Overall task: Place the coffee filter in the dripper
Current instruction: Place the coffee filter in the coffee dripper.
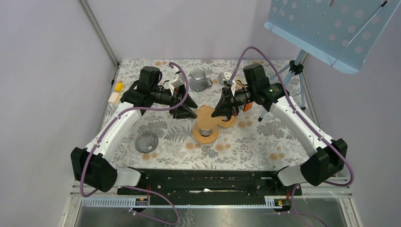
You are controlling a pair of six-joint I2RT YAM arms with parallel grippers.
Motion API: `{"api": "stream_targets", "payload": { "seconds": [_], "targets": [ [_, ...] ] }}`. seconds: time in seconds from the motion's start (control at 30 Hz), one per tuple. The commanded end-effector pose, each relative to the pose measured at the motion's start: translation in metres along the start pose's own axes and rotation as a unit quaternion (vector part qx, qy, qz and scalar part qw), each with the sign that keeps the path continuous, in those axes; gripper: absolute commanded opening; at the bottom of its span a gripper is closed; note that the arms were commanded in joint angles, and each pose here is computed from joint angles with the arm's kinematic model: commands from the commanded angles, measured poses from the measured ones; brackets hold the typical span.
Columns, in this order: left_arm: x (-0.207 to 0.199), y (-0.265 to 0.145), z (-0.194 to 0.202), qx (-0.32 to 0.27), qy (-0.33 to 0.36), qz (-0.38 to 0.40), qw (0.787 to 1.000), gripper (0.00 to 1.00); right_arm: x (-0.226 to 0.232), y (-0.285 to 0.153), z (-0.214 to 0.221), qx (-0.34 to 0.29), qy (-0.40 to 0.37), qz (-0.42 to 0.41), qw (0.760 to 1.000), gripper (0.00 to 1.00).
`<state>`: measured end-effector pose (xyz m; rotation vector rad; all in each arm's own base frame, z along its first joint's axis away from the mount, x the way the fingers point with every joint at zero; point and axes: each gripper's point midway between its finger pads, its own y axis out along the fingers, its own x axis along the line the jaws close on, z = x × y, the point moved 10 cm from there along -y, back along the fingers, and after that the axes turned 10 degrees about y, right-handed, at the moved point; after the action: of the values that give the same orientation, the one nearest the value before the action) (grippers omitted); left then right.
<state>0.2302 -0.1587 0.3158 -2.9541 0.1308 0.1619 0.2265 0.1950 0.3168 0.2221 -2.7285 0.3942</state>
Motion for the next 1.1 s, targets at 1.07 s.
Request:
{"api": "stream_targets", "payload": {
  "seconds": [1.07],
  "targets": [
    [-0.0032, -0.0056, -0.0065, -0.018, 0.038, 0.007, 0.999, 0.58, 0.0053, -0.0007, -0.0180, -0.014, -0.024, -0.021, 0.999, 0.00]
  ]
}}
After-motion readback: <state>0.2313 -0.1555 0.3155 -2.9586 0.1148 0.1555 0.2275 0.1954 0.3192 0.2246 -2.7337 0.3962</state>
